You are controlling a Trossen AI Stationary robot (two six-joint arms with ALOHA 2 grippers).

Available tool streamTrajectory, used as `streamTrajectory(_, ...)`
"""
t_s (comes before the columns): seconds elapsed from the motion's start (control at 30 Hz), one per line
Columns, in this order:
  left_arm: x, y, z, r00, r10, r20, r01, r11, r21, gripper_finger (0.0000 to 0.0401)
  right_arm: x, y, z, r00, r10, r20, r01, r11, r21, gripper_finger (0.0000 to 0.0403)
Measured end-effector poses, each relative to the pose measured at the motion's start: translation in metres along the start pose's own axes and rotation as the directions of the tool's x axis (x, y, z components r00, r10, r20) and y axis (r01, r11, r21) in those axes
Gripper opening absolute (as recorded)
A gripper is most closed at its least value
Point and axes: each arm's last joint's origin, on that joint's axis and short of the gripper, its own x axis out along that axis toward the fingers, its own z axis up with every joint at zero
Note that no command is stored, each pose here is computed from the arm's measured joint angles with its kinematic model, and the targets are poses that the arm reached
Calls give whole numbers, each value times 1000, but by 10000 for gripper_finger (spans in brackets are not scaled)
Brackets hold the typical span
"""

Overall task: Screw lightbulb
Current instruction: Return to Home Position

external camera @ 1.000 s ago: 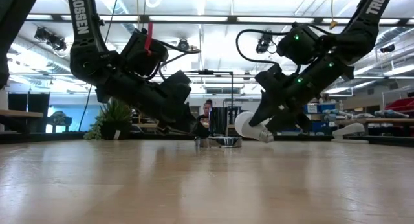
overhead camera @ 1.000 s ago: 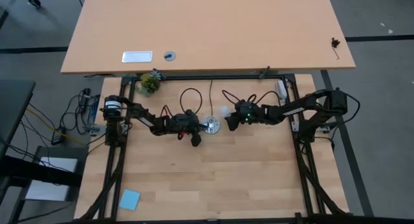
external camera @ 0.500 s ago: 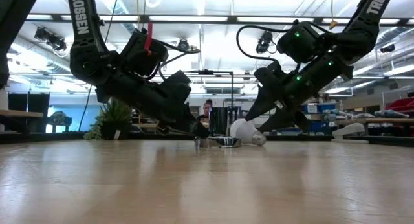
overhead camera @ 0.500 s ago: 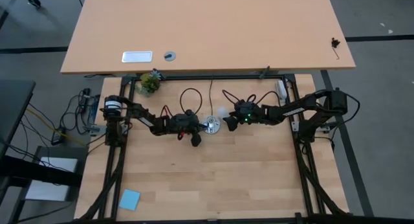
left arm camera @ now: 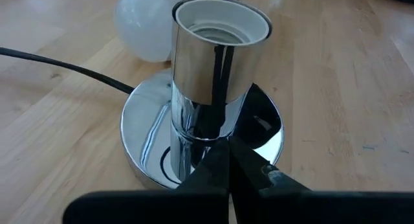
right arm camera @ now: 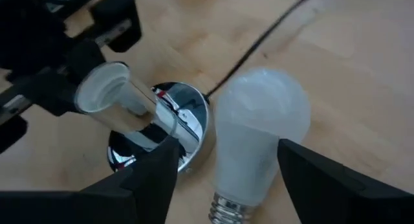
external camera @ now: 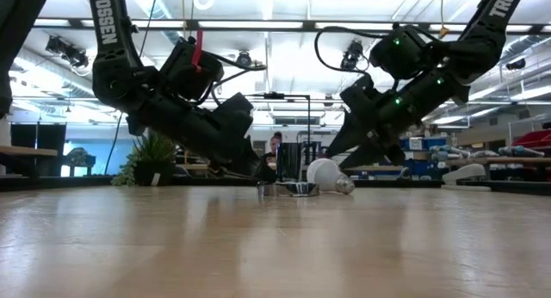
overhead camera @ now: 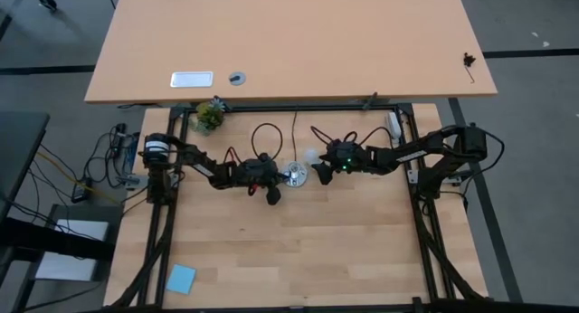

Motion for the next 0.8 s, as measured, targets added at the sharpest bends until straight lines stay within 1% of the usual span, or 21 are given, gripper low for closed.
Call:
streamTrajectory(0.17, -4, -1, 4, 1000, -12, -19, 12, 1000, 23, 3, -8, 4, 8, 999, 43, 27, -41, 997, -60, 227)
streamTrajectory(0.27, -6, -2, 9, 1000, -20, 2, 20, 999, 30, 3, -14, 7, 14, 996, 63, 57, -57, 994, -91, 192)
streamTrajectory(0.63, -11, -3, 17, 999, -35, 27, 34, 998, 50, 3, -28, 11, 23, 991, 88, 97, -69, 980, -185, 55)
streamTrajectory(0.77, -14, -4, 22, 998, -53, 39, 50, 997, 58, 3, -30, 11, 24, 991, 97, 87, -75, 970, -233, 14)
streamTrajectory(0.8, -15, -4, 23, 998, -52, 33, 49, 996, 68, 3, -30, 11, 23, 991, 105, 82, -82, 966, -245, 9)
